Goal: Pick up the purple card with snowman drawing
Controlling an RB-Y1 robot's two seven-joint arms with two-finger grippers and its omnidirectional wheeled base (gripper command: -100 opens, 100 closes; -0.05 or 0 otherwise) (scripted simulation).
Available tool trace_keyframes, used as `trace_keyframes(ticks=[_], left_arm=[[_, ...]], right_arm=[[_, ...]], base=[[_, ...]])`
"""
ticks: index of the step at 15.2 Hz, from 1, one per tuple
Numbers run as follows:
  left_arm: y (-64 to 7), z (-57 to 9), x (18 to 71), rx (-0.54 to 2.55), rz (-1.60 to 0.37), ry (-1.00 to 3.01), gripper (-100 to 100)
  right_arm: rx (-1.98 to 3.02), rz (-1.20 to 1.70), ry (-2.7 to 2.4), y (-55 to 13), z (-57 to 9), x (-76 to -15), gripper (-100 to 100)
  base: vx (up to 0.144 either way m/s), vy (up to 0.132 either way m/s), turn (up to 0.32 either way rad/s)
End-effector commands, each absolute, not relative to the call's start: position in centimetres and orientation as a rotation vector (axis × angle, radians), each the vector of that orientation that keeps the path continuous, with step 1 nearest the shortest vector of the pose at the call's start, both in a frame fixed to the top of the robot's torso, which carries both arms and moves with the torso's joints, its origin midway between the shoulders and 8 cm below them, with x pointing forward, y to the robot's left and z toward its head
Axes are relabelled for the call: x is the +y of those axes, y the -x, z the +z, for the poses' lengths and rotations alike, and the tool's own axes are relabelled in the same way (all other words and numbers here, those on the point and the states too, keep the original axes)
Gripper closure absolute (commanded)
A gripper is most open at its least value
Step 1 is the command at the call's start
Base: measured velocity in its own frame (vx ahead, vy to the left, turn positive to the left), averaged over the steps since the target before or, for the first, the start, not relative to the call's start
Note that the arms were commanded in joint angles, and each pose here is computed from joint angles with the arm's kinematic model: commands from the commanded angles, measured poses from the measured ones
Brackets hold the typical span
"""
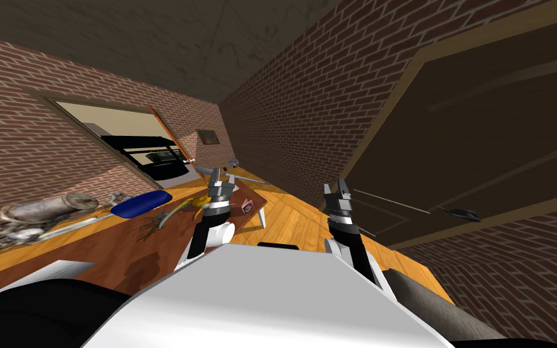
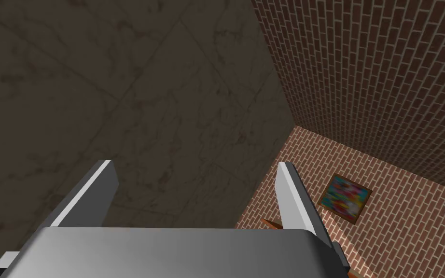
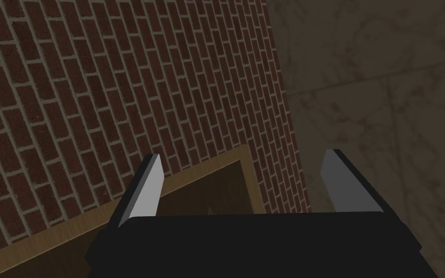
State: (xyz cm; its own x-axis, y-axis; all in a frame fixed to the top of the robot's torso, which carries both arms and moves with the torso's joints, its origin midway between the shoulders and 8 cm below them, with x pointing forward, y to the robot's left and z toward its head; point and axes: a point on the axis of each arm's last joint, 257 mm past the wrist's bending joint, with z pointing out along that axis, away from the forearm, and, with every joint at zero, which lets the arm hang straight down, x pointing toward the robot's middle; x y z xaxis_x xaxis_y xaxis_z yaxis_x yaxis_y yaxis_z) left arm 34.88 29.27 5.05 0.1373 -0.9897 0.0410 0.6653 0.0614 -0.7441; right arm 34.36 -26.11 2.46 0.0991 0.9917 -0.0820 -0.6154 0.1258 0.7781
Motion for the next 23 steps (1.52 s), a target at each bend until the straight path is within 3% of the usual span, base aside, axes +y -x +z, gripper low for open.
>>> trace_keyframes(ticks=[1, 8, 23], left_arm=[[-35.2, 4.6, 29.3, 0.605, -1.351, 0.715, -100], [-37.1, 0.8, 31.2, 0.75, -1.283, 0.797, -100], [-37.9, -10.4, 40.5, 0.926, -1.05, 1.185, -100]], right_arm=[[0.714, 1.327, -0.665, -34.4, 2.5, -26.1, 0], [0.714, 1.327, -0.665, -34.4, 2.5, -26.1, 0], [0.714, 1.327, -0.665, -34.4, 2.5, -26.1, 0]], base=[[0.0, 0.0, 0.0], [0.011, -0.02, 0.005], [0.011, -0.025, 0.01]])
